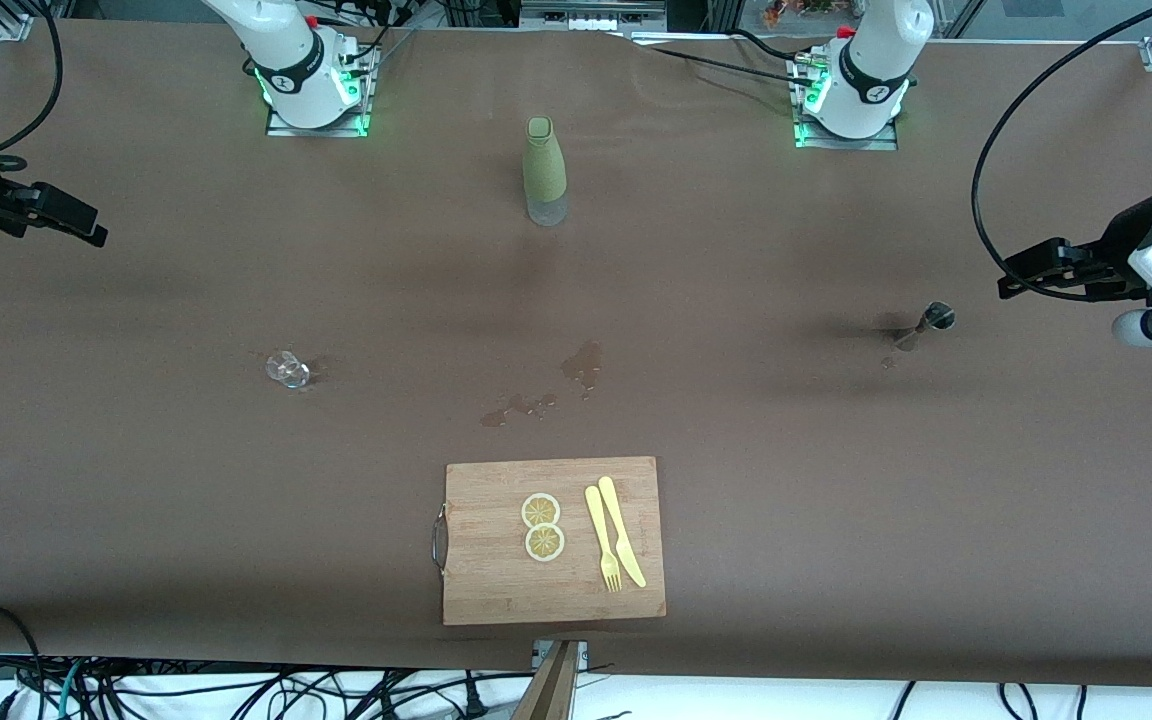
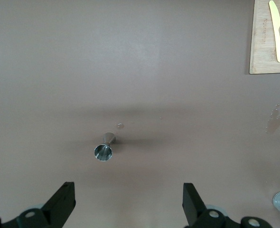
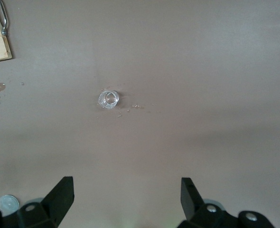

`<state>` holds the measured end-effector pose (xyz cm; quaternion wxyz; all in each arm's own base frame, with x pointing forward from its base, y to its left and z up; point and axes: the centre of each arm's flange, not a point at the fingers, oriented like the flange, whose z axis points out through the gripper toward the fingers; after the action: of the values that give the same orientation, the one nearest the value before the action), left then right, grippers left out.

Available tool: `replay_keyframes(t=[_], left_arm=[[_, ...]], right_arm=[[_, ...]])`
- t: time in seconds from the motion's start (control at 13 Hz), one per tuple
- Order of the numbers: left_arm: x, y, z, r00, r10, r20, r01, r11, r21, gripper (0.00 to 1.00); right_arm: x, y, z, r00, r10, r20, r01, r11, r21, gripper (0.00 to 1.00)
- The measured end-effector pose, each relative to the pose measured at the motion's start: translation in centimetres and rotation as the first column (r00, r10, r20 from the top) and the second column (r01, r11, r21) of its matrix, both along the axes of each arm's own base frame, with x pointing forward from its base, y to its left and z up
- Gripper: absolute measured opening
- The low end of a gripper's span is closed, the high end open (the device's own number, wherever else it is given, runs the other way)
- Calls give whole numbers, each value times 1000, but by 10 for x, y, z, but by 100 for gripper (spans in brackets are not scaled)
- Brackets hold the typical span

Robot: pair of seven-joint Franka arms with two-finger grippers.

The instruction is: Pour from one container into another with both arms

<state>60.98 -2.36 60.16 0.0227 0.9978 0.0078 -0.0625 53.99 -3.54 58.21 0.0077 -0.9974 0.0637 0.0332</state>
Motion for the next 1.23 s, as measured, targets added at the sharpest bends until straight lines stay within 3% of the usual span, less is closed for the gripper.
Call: replay_keyframes(t=[0.54, 0.92, 1.23], left_arm=[[-1, 3, -1, 1000, 4, -8, -4, 1000, 0, 100], [4, 59, -28, 995, 59, -77, -64, 996, -62, 100], [5, 126, -60, 986, -141, -90, 129, 983, -132, 100]], right_arm=[[0, 0, 0, 1000, 0, -1, 0, 1000, 0, 100], [1, -2, -2, 1000, -4, -4, 4, 1000, 0, 100], [2, -28, -9, 998, 69, -13, -69, 998, 13, 100]])
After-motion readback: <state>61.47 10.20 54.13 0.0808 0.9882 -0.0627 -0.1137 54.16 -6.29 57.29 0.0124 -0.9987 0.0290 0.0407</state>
